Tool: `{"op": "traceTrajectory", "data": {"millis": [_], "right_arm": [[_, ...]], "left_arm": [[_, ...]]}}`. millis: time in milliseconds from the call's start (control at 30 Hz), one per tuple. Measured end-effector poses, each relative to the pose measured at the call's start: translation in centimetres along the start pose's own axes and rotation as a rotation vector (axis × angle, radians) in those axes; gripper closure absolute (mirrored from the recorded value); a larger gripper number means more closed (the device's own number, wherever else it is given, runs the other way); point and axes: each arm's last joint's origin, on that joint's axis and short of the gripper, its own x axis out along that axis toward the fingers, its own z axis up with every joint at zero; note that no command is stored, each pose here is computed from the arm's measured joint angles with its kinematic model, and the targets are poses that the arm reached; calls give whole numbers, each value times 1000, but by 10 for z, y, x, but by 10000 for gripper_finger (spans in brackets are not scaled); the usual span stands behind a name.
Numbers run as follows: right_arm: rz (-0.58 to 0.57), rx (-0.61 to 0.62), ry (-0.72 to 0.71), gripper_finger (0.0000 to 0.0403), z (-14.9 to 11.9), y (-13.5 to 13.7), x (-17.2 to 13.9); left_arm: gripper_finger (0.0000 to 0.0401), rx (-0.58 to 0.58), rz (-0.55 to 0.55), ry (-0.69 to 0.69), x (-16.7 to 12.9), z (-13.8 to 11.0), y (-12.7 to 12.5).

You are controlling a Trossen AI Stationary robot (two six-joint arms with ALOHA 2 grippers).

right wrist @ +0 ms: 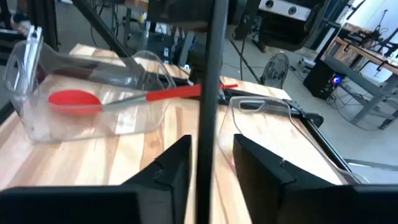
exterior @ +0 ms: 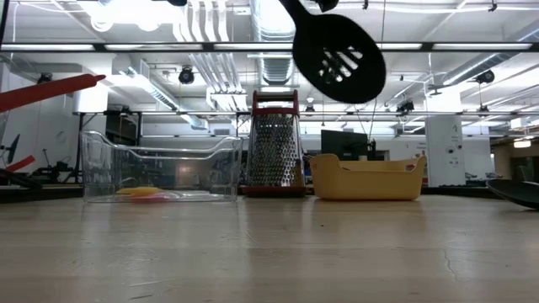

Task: Pick & Place Kitchen Items
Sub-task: Put the black slotted serving spoon into the bottom transparent bin

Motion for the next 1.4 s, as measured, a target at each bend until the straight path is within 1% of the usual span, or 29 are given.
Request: {"op": "traceTrajectory", "data": {"millis": [133,300,500,567,700,933,1000,1100,1167,1267,1400], "right_arm": [[6,-16,26,252,-2,1,-1],[18,-34,23,214,-1,5,-4],[32,-78,20,189,-1,9,-6],[33,-77,20,184,-1,10,-6],[33,-78,22,177,-2,10,-6],[34,-66,33,178,-7,10,-6],[33,-63,35,182,-8,10,-6],[33,-61,38,187,-9,10,-6],[33,-63,40,191,-9,10,-6],[34,-66,45,196,-12,10,-6],[35,-70,51,202,-14,10,-6]], "left_arm": [[379,-77,-1,40,-7,3,3],[379,-180,-2,103,-26,12,10],[378,-299,-21,149,-53,33,20],[377,-343,-26,191,-61,38,24],[377,-429,-41,305,-79,48,29],[375,-521,-153,509,-104,76,35],[376,-546,-197,543,-109,88,36],[376,-579,-272,647,-117,102,37],[376,-596,-277,691,-119,107,37],[375,-653,-224,783,-121,103,36],[376,-712,-159,940,-119,82,31]]}}
